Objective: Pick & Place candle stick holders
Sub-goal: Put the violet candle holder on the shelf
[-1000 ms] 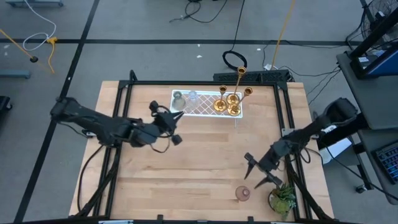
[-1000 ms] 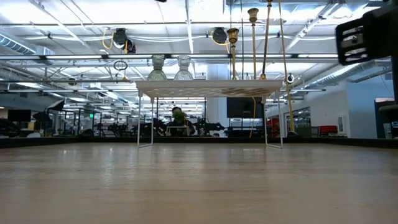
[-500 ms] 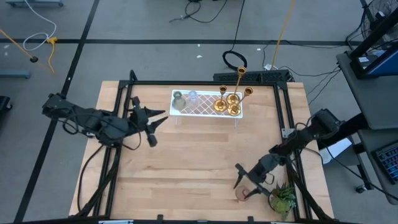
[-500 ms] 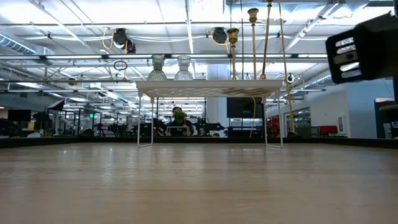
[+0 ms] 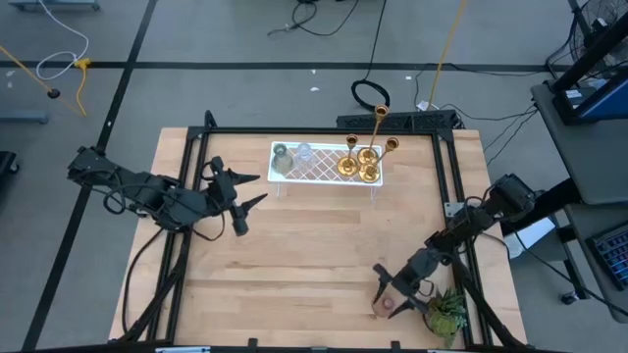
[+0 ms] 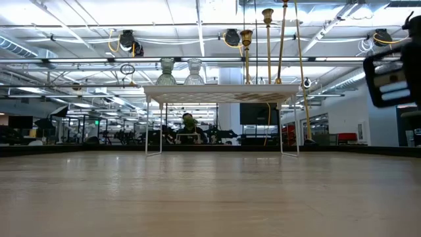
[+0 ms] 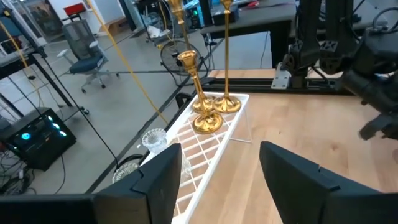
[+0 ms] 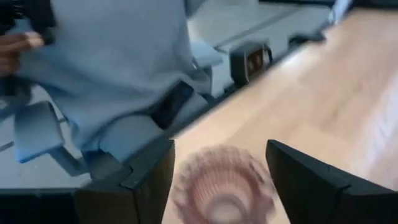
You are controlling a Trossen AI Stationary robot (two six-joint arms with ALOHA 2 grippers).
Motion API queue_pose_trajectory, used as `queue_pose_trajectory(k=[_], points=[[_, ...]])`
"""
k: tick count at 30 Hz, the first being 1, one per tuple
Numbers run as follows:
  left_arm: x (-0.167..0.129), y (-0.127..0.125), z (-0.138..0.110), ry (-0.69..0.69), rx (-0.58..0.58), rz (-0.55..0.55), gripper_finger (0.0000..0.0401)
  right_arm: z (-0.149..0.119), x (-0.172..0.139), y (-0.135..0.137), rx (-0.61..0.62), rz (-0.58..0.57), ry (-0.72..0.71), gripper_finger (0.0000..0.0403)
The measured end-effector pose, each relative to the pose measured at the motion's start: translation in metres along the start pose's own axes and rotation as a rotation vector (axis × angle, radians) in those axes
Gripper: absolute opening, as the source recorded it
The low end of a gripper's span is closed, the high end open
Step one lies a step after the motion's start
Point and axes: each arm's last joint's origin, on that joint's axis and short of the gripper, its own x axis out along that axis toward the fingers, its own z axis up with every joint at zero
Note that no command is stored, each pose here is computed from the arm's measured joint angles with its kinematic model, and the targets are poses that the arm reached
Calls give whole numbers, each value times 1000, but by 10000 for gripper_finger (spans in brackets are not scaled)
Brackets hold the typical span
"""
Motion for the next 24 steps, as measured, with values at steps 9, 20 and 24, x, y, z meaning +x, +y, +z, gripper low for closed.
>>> queue_pose_trajectory(k=[9,20,24], points=[[0,0,0,0,-1,-14,225,-9,-5,-2,54,-67,43,147],[0,0,0,0,2,-13,225,12,-11,-34,-21,-242,-135,125],[0,0,0,1,2,-13,225,37,-14,-60,-62,-445,-286,141]])
